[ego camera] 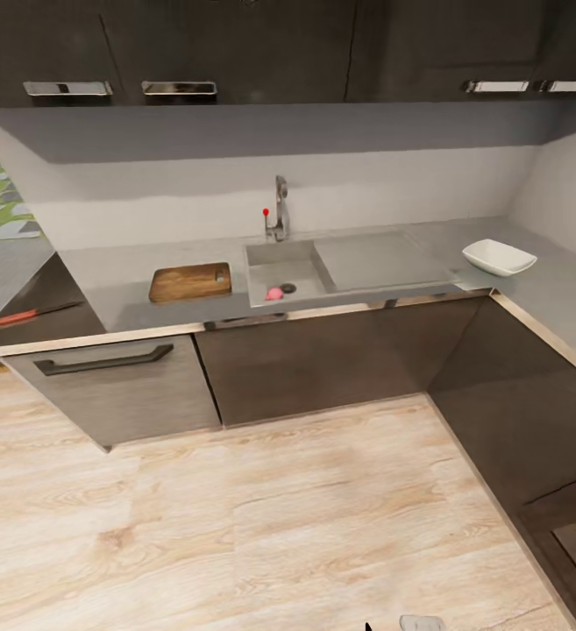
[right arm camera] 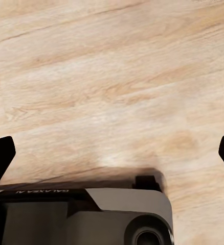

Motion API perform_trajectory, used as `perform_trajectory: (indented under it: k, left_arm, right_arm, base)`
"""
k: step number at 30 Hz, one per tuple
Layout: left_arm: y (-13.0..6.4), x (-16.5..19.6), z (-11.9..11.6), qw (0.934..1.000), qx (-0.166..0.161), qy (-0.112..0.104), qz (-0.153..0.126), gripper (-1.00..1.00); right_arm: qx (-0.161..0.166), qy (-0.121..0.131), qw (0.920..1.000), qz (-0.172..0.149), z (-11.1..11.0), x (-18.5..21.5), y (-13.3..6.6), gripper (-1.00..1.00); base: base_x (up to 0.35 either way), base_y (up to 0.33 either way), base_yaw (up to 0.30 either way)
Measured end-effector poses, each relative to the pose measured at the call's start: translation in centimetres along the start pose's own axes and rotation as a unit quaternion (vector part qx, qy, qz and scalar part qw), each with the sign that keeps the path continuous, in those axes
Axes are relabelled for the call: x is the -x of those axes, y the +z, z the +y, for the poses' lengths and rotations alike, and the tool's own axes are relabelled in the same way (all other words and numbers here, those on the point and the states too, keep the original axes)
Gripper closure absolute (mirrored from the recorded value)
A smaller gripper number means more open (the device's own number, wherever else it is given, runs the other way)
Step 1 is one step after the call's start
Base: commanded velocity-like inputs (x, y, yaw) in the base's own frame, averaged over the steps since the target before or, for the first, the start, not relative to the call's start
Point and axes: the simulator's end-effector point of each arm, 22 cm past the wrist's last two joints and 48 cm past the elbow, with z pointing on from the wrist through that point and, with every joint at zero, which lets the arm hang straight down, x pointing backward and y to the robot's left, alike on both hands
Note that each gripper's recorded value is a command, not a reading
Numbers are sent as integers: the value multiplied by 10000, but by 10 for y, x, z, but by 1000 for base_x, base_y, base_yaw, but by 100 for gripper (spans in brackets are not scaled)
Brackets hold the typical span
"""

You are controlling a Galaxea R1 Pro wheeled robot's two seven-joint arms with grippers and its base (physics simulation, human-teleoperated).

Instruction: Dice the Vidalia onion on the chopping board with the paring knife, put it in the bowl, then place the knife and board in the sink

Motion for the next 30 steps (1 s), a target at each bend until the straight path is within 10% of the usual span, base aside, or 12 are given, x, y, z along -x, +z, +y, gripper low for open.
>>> perform_trajectory:
  k: [30]
  left_arm:
    - [0,1,1,10000,5,-5,-17,-100]
  right_arm:
    - [-509,-50,9987,-83,-42,8,-1,-100]
  base:
    - [0,0,-4]
